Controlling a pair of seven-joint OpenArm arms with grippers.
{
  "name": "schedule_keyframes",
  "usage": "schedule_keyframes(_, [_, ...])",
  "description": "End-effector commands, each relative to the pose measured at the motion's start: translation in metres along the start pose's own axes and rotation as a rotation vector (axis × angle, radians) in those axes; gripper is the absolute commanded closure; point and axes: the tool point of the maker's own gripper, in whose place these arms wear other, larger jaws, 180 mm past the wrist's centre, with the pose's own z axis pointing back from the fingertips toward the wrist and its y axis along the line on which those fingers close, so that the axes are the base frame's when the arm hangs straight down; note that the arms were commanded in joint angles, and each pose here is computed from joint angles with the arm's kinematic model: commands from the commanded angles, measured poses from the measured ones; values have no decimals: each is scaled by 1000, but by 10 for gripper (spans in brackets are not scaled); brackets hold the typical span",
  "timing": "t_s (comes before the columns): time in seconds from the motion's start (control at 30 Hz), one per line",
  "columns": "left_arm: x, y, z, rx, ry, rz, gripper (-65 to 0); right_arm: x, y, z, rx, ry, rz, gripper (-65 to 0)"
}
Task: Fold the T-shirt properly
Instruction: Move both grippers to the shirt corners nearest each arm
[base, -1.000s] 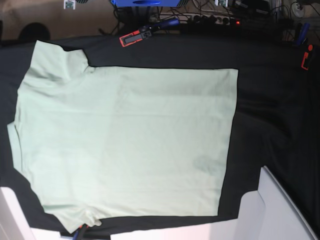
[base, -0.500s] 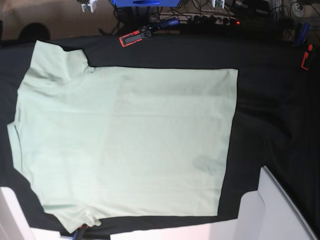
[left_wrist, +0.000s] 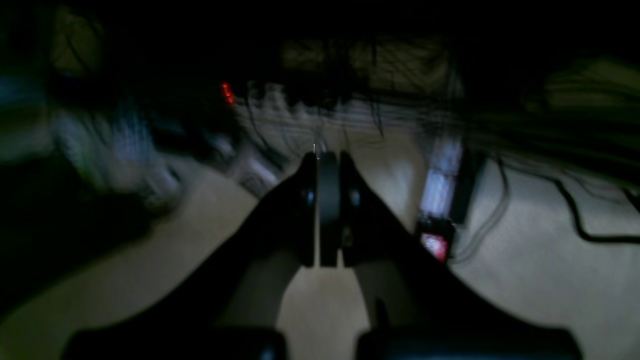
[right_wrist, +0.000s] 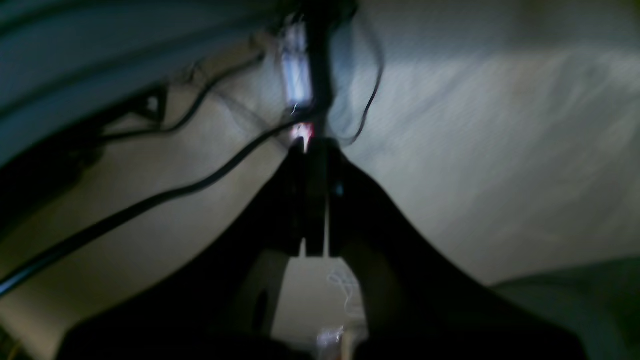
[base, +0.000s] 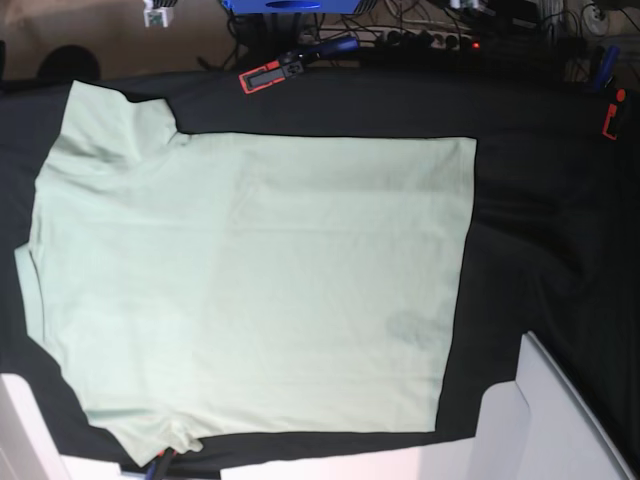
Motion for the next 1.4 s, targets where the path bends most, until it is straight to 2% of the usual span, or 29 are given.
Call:
schedule_keyframes(0.0, [6,14,5,24,-36,-9,0,-3,-2,11,-3,-21,8,0])
schedule_keyframes(0.2, [54,40,24,12,-194,-76,0,38,-13,65,-54,-93,97,0])
schedule_keyframes(0.37, [101,33,51,-36,-325,-100,0,82,-13,106,-89,-160,154,0])
schedule_keyframes(0.47, [129,36,62,-39,-358,-113,0,102,-27,123,-135,-185,158,0])
schedule_keyframes(0.63, [187,49,86,2,-471,-113,0,142,-55,152,-229,-299,147,0])
schedule_keyframes(0.73, [218,56,95,25,-540,-115,0,167,-60,161,-260,-371,101,0])
schedule_keyframes(0.8, [234,57,95,33,-563,-114,0,182,-56,161,-236,-408,96,0])
schedule_keyframes(0.93, [256,54,89,36,-602,-112,0,213,-31,160,-97,-476,164,0])
schedule_keyframes(1.0, [265,53,88,37,-623,-107,0,223,-25,164,-16,-504,134,0])
schedule_keyframes(1.1, [269,53,87,38,-632,-104,0,236,-41,173,37,-535,31,-1])
schedule_keyframes(1.2, [269,53,87,40,-633,-101,-15,243,-57,175,62,-526,6,-74])
schedule_keyframes(1.3, [272,53,87,40,-640,-102,-64,242,-80,171,36,-502,-63,-206])
schedule_keyframes(1.37, [275,53,85,41,-647,-100,-71,240,-94,168,16,-490,-114,-297])
